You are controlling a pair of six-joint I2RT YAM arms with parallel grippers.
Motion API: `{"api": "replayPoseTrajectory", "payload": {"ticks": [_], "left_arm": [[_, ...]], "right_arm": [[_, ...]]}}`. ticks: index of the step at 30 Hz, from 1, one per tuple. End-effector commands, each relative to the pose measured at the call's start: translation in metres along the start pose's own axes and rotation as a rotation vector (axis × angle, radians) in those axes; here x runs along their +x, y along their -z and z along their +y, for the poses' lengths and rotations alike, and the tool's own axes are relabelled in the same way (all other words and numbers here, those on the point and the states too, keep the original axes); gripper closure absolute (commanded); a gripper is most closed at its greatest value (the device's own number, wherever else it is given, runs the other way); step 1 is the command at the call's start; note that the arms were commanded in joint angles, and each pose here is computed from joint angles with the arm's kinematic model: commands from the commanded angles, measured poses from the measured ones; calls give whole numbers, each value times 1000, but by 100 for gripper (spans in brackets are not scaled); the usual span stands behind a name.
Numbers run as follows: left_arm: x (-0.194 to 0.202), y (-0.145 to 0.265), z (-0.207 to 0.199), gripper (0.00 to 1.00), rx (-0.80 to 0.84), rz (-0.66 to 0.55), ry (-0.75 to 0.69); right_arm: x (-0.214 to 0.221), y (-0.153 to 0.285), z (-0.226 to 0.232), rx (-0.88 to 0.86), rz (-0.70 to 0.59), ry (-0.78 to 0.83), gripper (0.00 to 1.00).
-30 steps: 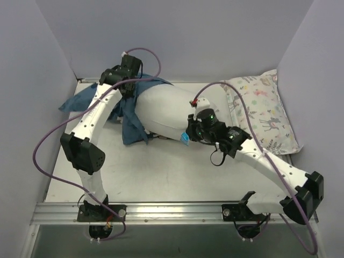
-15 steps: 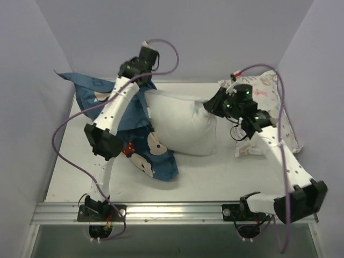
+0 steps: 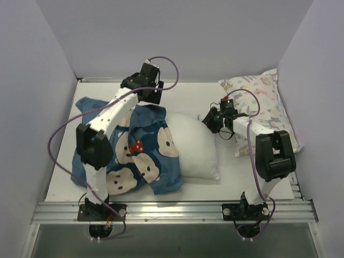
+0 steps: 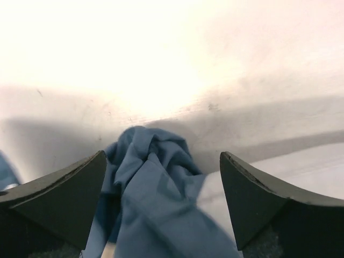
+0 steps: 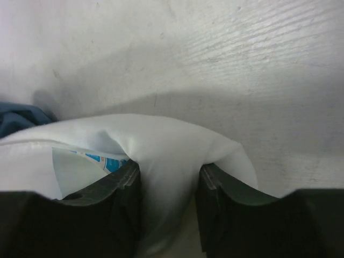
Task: Remove the pillowcase from the pillow
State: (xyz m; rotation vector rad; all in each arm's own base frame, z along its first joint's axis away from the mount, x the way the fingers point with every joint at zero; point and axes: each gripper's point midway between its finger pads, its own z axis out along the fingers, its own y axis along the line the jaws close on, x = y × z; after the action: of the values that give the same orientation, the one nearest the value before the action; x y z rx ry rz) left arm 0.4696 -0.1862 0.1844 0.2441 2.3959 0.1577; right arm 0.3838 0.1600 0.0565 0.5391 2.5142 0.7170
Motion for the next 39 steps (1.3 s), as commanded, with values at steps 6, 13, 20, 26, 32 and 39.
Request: {"api": "replayPoseTrajectory", "payload": {"ticks": [6, 13, 20, 26, 32, 39], "left_arm": [[-51, 142, 64, 4, -50, -390, 280], [49, 153, 104, 3, -229, -313, 437], [119, 135, 117, 3, -262, -212, 510], [123, 124, 81, 3, -14, -203, 493], [124, 103, 32, 3, 281, -182, 462], [137, 65, -4, 43, 378, -75, 473]], "right_arm": [[-34, 41, 6, 62, -114, 79, 32], [-44, 100, 33, 6, -229, 161, 13], [30, 119, 55, -67, -146, 370, 5], [83, 104, 44, -78, -36, 511, 2], [106, 92, 58, -141, 34, 584, 0], [113, 52, 81, -114, 97, 599, 44]]}}
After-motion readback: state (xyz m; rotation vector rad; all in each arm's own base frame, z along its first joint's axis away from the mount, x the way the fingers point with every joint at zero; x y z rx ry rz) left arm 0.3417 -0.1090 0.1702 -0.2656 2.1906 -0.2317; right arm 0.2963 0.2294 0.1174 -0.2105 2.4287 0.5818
